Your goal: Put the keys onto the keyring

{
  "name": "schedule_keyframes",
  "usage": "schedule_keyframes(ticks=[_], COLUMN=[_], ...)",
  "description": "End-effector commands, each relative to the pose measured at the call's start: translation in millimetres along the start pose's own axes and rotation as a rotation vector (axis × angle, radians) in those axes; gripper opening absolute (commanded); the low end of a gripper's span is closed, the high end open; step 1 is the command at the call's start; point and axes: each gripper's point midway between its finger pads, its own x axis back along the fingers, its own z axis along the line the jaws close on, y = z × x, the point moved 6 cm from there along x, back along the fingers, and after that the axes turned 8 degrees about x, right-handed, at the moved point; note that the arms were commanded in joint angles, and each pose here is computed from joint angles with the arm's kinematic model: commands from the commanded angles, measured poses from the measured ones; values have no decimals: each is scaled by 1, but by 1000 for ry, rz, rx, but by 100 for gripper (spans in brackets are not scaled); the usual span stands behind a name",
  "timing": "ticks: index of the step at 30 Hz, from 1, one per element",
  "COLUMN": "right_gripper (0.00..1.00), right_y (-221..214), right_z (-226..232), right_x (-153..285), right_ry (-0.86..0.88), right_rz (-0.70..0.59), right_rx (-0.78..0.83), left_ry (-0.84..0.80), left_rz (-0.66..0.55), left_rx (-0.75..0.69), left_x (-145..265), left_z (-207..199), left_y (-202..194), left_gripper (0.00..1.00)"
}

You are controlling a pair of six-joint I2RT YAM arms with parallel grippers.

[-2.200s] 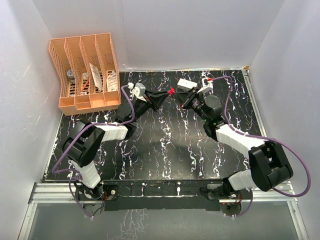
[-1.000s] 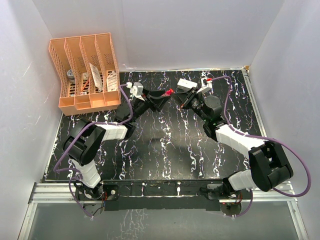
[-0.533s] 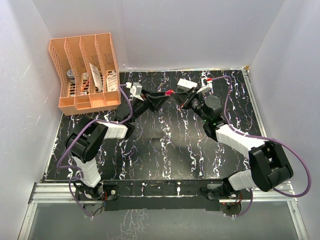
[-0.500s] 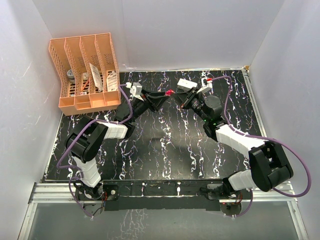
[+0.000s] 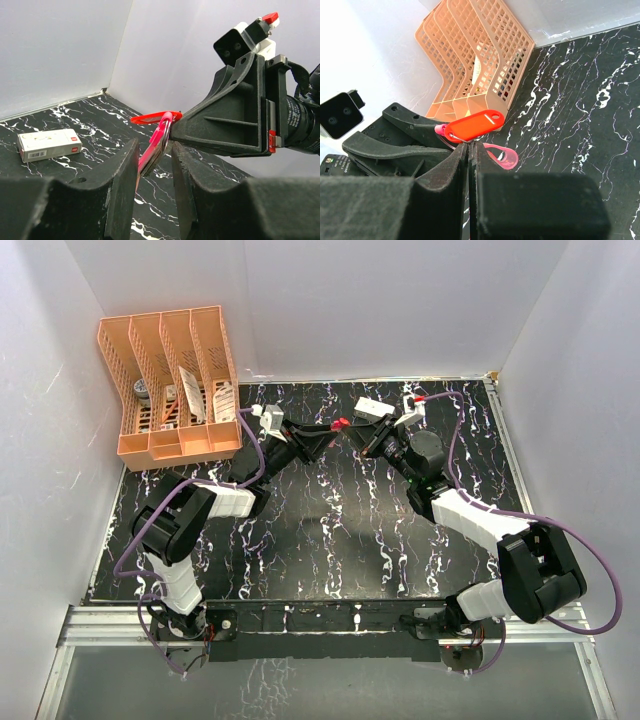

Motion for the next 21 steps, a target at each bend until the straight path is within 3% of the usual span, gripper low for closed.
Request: schedule_keyframes(ticks=[1, 17, 21], right_gripper=[0, 0, 0], right_y=[20, 16, 16], right_z=[18, 16, 16], right_x=[1, 1, 1], right_ry=[73, 70, 73], right_rz=[-75, -64, -62], right_rx=[23, 22, 22], left_ry=[-82, -76, -73], left_rz=[-79, -116, -124], left_rx=[-47, -60, -61], left_x=[-8, -8, -8], left_z=[-13, -16, -15], left_y=[21, 29, 30], left_gripper=[31, 34, 28])
